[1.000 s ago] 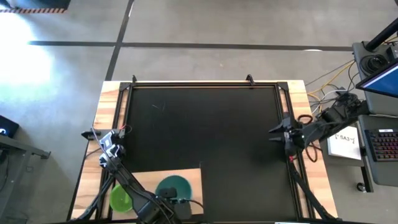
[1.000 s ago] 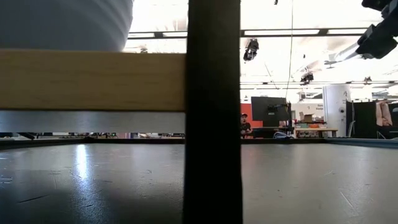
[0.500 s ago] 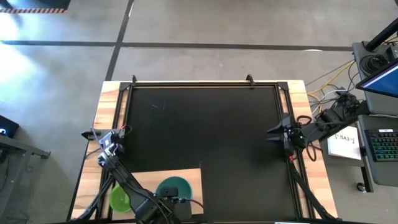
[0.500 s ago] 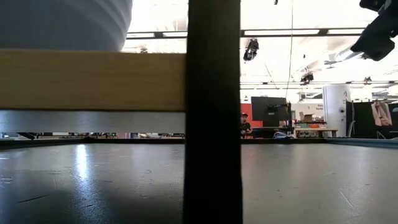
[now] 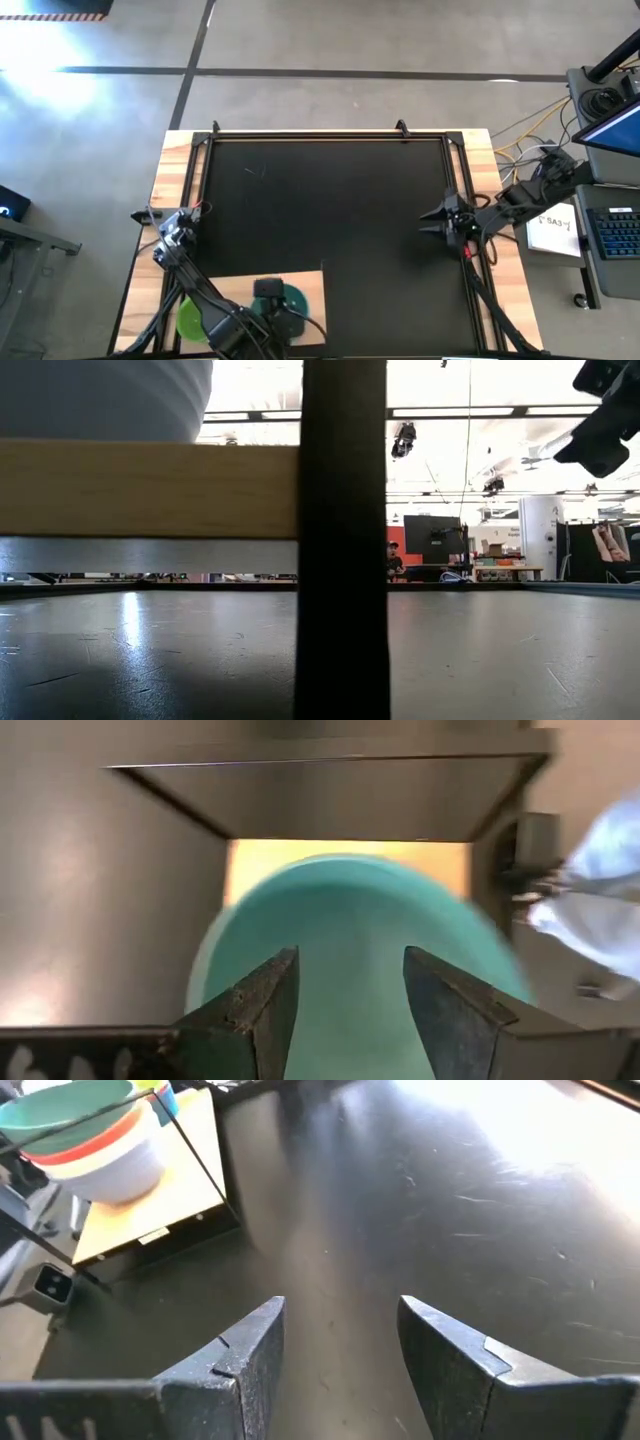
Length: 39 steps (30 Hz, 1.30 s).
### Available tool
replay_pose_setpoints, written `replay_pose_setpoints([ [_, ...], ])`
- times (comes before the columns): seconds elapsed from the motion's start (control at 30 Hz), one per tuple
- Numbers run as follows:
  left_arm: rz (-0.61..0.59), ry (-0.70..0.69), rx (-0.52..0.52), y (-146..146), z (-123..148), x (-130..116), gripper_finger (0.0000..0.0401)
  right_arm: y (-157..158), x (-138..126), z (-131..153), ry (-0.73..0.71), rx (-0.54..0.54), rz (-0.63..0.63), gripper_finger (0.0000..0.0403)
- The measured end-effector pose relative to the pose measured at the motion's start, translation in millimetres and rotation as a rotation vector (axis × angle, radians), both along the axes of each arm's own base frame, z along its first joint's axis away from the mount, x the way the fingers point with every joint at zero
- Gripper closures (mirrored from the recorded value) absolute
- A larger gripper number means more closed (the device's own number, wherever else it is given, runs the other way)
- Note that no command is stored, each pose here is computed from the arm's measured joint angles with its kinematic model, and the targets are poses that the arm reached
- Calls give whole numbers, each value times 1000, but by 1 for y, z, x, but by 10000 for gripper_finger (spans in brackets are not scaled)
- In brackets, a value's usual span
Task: Place and stack bowls onto a shelf
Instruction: Return to Home Position
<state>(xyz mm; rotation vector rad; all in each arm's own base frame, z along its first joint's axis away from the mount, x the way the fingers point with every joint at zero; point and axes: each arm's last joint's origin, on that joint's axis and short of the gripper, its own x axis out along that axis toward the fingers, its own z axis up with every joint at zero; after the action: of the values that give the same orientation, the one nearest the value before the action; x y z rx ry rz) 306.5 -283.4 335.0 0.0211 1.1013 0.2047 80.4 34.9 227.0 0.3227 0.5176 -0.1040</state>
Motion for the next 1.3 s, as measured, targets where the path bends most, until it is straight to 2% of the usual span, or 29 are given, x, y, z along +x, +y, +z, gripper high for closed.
replay_pose_setpoints([
  [0.17, 1, -48, 43, 9, 13, -5, 236, 3, 5, -10, -29, 5, 8, 220],
  [0.37, 47, -230, 151, 22, 39, -15, 236, 10, 17, -27, -151, -71, 47, 220],
  [0.57, 100, -388, 249, 35, 61, -23, 236, 16, 27, -47, -331, -160, 87, 220],
  [0.77, 82, -413, 301, 38, 66, -25, 236, 16, 27, -56, -536, -194, 86, 220],
  [0.93, 64, -427, 342, 42, 71, -28, 236, 15, 27, -56, -538, -208, 84, 220],
  [1.07, 65, -443, 361, 50, 79, -32, 236, 14, 27, -57, -519, -221, 27, 220],
  [1.3, 88, -432, 382, 74, 84, -44, 236, 13, 27, -59, -487, -391, 70, 220],
])
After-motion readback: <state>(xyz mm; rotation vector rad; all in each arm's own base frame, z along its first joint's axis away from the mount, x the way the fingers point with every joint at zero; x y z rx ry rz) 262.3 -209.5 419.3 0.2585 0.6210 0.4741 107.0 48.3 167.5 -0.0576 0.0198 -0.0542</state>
